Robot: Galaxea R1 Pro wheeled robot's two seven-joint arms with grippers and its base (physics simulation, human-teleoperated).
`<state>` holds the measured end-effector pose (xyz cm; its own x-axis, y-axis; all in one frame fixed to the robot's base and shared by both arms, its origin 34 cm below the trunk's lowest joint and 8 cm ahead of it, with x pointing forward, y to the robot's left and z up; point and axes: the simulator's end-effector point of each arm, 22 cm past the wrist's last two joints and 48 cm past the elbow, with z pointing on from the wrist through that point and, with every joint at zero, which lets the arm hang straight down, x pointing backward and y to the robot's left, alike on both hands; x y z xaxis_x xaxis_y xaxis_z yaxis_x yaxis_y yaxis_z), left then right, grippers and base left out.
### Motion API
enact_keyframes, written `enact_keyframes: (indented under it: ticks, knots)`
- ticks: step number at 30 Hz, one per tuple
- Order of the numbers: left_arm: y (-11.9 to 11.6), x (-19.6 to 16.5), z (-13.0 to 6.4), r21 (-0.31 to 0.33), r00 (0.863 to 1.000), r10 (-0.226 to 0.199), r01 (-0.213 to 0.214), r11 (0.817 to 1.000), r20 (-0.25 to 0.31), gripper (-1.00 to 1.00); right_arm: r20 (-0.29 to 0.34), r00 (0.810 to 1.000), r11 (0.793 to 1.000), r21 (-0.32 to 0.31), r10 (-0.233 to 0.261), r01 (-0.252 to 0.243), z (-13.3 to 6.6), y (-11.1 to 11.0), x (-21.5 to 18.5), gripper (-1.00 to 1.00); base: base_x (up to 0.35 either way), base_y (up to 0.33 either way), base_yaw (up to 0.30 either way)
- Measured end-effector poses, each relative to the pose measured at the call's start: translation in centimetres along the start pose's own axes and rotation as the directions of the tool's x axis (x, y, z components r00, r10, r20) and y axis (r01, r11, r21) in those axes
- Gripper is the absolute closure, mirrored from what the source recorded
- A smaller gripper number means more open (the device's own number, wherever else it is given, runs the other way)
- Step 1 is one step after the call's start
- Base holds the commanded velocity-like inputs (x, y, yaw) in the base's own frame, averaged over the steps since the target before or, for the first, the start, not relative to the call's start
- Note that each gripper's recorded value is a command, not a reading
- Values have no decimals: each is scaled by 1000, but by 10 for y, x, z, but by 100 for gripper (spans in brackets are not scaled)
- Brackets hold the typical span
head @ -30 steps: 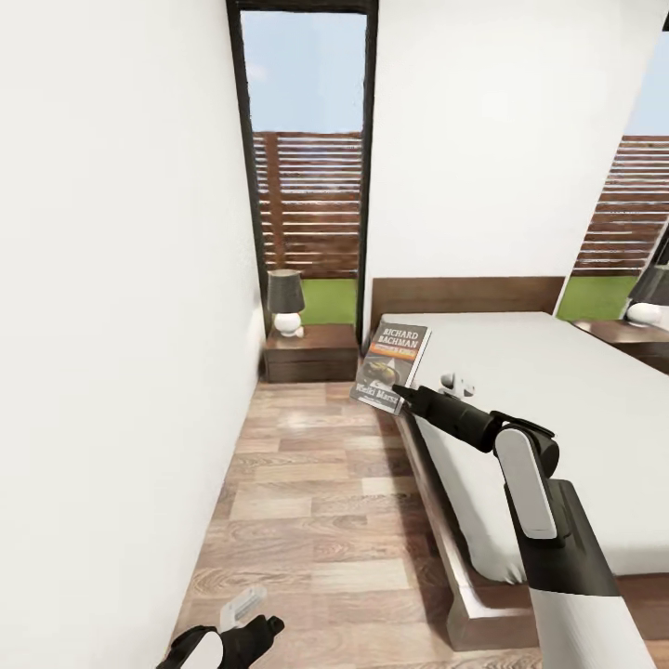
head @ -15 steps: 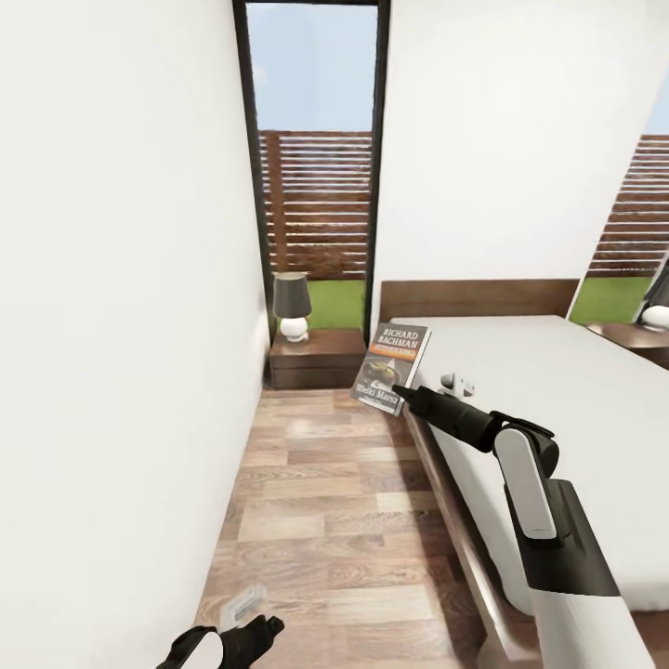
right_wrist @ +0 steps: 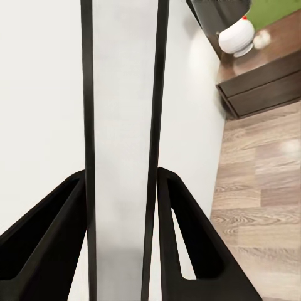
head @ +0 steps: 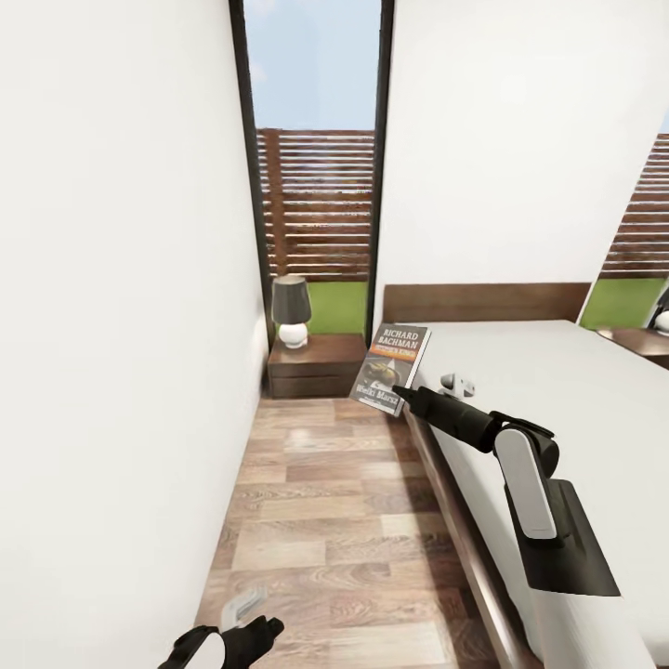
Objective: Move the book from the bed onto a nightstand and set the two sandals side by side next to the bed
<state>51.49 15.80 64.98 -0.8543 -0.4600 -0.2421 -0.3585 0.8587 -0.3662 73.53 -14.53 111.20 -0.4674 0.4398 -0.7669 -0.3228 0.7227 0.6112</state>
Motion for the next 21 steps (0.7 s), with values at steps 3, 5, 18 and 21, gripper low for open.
enact_keyframes:
  ticks: [3, 5, 18, 21]
  knots:
    - [0, 0, 0, -1, 1000, 1, -1, 1000, 0, -100, -2, 1000, 1000, -1, 2, -2, 0, 0, 0, 100, 330, 1, 0]
    - [0, 0, 0, -1, 1000, 2, -2, 1000, 0, -100, -5, 1000, 1000, 0, 4, -4, 0, -1, 1, 100, 330, 1, 0]
    - [0, 0, 0, -1, 1000, 3, -3, 1000, 1, -100, -25, 1000, 1000, 7, 15, -15, 3, -6, 7, 100, 330, 0, 0]
    - [0, 0, 0, -2, 1000, 3, -3, 1000, 2, -100, -90, 995, 998, 41, 42, -38, 14, -23, 21, 100, 330, 0, 0]
